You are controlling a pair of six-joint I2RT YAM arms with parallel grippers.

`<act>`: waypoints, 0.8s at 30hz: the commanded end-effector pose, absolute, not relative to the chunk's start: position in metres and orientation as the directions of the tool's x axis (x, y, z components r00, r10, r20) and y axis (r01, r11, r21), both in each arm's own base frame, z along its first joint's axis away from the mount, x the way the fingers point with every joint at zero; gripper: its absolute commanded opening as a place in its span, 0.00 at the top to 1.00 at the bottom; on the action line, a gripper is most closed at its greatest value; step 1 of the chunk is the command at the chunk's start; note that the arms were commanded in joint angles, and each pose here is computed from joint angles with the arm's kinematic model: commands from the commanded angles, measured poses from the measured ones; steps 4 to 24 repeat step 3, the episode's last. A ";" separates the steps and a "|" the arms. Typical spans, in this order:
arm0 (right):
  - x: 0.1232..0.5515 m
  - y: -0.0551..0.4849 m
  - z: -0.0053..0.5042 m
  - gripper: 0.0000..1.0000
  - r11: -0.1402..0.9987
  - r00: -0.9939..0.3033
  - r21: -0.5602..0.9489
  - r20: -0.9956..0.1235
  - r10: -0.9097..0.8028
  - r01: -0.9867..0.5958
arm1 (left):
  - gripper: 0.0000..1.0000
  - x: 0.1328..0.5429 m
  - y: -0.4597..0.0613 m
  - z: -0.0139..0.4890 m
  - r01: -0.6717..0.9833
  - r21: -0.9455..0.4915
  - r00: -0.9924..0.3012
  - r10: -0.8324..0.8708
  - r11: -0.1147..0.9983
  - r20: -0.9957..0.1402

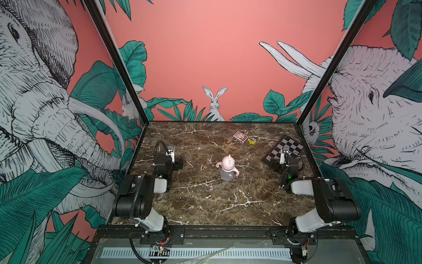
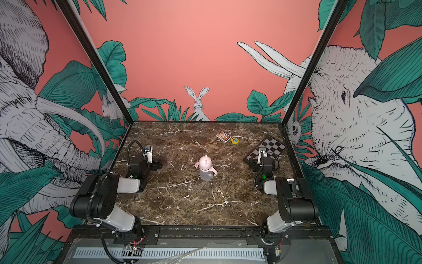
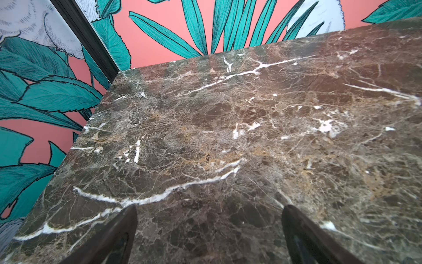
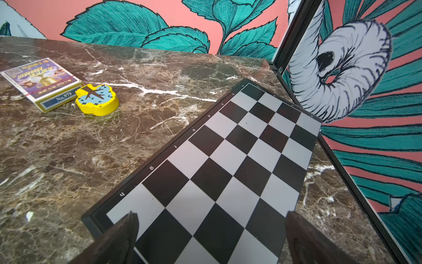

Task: Assemble the baby bottles
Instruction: Reset both arms

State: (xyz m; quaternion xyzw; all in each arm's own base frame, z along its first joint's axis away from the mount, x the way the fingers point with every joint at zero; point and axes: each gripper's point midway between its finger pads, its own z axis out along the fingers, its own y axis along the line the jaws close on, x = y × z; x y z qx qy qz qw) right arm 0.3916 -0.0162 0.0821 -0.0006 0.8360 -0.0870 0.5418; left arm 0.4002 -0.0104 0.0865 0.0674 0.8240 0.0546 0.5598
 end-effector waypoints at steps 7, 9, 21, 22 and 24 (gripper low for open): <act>0.396 -0.017 0.092 0.01 0.987 -0.379 -0.132 -0.921 -0.087 0.095 | 0.00 0.402 -0.009 0.095 0.039 0.155 -0.345 0.159 0.987 -0.925; 0.396 -0.017 0.092 0.01 0.987 -0.379 -0.132 -0.921 -0.087 0.095 | 0.00 0.402 -0.009 0.095 0.039 0.155 -0.345 0.159 0.987 -0.925; 0.396 -0.017 0.092 0.01 0.987 -0.379 -0.132 -0.921 -0.087 0.095 | 0.00 0.402 -0.009 0.095 0.039 0.155 -0.345 0.159 0.987 -0.925; 0.396 -0.017 0.092 0.01 0.987 -0.379 -0.132 -0.921 -0.087 0.095 | 0.00 0.402 -0.009 0.095 0.039 0.155 -0.345 0.159 0.987 -0.925; 0.396 -0.017 0.092 0.01 0.987 -0.379 -0.132 -0.921 -0.087 0.095 | 0.00 0.402 -0.009 0.095 0.039 0.155 -0.345 0.159 0.987 -0.925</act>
